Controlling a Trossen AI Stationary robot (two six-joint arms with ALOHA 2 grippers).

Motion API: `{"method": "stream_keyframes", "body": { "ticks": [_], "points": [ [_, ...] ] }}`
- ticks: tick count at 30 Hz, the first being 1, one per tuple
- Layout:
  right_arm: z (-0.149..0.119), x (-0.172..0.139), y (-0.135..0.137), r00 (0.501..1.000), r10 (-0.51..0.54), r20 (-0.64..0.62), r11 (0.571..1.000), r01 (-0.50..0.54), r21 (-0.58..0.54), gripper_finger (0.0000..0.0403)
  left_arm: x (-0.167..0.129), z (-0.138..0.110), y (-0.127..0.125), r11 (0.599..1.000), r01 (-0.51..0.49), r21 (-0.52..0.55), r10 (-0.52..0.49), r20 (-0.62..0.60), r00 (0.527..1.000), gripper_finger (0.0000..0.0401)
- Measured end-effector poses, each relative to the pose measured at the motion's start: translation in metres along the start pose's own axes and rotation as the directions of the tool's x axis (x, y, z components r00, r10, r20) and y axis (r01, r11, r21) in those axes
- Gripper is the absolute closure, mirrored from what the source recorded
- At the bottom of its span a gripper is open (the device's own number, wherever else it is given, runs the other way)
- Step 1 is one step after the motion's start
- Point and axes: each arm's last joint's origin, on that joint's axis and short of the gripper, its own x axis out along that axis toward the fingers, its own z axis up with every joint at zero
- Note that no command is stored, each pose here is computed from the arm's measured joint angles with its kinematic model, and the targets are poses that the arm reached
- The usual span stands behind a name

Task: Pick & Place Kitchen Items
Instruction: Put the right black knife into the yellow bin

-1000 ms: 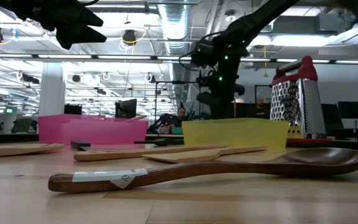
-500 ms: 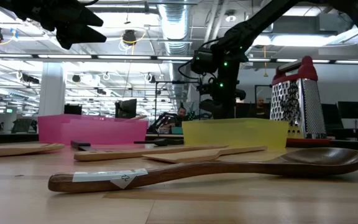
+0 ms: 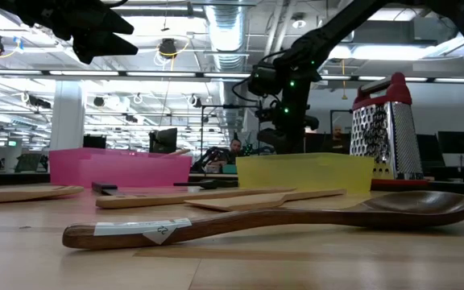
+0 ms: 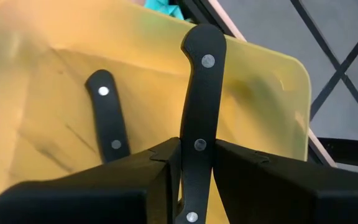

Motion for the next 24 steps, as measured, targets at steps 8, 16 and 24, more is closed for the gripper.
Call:
{"method": "stream_keyframes", "body": {
  "ticks": [8, 16, 24],
  "points": [
    [0.001, 0.001, -0.002, 1.000, -0.007, 0.005, 1.000, 0.007, 0.027, 0.0327, 0.000, 0.000, 0.000, 1.000, 0.000, 0.000, 0.000, 0.000, 1.000, 0.0174],
    [0.001, -0.001, 0.001, 1.000, -0.003, 0.009, 0.999, 0.002, 0.044, 0.0327, 0.000, 0.000, 0.000, 1.000, 0.000, 0.000, 0.000, 0.000, 1.000, 0.0174],
    [-0.001, -0.007, 0.013, 0.999, -0.027, 0.029, 0.997, 0.029, -0.067, 0.0326, 0.000, 0.000, 0.000, 1.000, 0.000, 0.006, 0.000, 0.000, 1.000, 0.0174]
  ]
}}
